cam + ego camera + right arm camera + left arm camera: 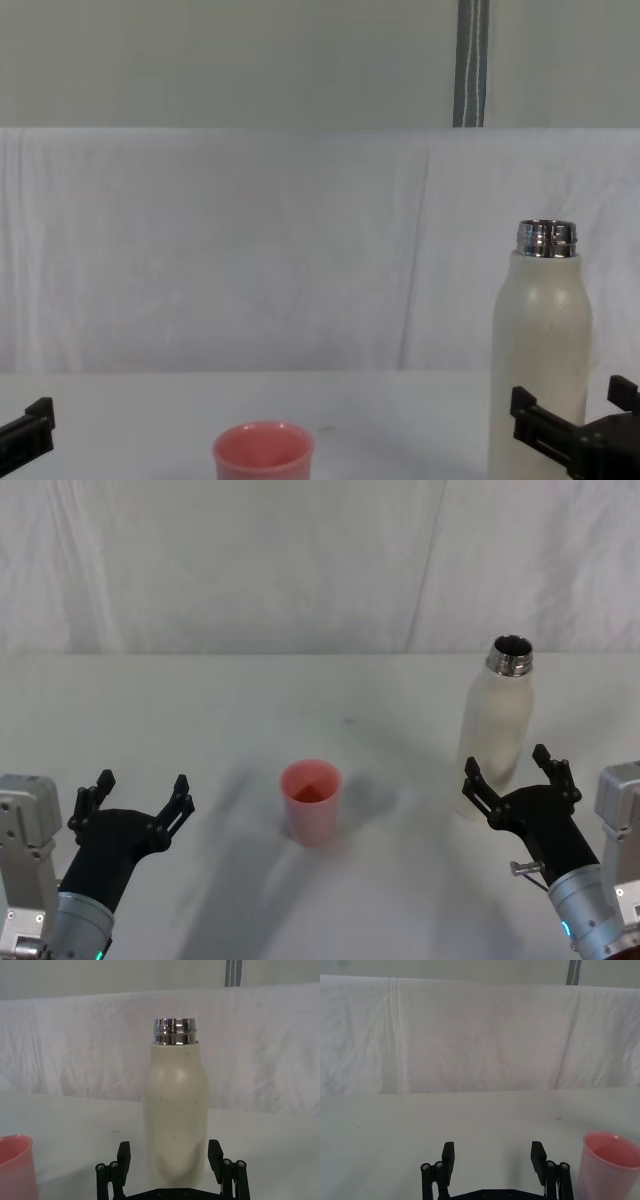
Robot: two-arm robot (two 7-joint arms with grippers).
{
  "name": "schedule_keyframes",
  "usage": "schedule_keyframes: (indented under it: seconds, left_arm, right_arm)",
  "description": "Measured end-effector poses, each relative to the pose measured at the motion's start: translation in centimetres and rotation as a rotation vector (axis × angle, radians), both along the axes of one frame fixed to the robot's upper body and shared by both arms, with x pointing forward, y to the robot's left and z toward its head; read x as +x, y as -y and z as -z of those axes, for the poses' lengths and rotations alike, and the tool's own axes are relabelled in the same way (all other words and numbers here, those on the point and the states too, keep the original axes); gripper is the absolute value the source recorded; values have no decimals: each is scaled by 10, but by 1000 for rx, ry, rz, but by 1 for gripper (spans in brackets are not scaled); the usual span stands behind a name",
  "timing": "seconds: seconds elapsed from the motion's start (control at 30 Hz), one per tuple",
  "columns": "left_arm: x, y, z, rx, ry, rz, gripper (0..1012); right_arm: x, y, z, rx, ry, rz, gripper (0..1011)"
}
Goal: Grasp the thermos with one hand and pour water into the cup lid.
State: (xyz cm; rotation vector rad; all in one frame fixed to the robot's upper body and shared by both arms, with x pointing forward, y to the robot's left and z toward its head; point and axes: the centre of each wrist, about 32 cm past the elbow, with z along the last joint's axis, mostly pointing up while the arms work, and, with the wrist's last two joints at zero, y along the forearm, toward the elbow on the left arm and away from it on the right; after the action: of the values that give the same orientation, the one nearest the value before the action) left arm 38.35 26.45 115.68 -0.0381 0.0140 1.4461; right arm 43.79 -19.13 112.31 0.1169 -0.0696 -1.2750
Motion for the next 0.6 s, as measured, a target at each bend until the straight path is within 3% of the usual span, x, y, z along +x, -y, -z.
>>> schedule_keyframes:
  seconds: [0.6]
  left_arm:
    - [0, 0, 0, 0, 0, 0, 1001]
  right_arm:
    - [15, -1, 2, 3, 1, -15, 1000]
